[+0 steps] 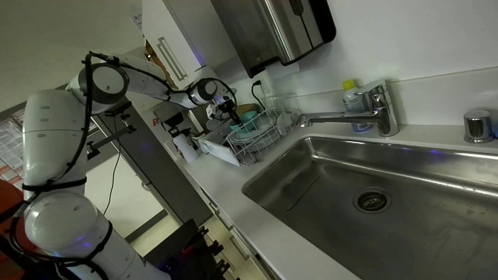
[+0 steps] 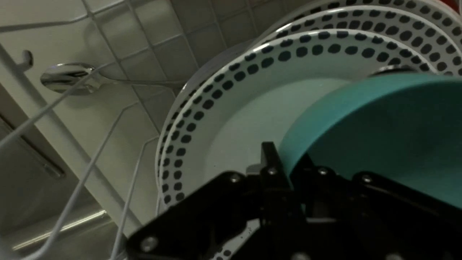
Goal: Pick up the light blue bowl from the dish rack and put it in the sink.
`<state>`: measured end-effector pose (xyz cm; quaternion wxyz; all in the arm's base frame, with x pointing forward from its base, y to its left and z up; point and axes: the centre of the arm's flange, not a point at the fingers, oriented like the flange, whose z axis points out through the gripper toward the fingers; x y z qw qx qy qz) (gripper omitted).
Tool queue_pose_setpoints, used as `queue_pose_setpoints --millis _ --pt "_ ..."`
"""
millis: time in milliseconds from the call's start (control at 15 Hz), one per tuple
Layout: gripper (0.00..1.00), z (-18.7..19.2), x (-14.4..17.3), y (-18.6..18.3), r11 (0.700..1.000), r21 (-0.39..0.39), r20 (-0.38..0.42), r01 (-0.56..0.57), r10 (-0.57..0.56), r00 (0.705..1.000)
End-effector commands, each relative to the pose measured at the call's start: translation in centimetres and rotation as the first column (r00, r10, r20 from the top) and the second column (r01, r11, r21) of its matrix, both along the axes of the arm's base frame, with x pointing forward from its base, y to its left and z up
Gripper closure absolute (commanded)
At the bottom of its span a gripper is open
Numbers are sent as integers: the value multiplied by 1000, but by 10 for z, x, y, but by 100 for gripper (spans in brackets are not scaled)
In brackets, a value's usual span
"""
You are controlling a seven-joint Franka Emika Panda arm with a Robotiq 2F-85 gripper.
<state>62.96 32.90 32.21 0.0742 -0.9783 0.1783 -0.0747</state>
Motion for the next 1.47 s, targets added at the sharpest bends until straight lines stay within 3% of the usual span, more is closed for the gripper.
queue_pose_setpoints --millis 0,333,867,1400 --pt "100 7 5 5 1000 -18 -2 -1 1 1000" --pt "99 24 -2 0 1000 16 40 -4 4 999" --pt "99 88 -38 -33 996 92 153 20 -34 988" --pt "99 112 -102 -82 995 68 149 70 -80 986"
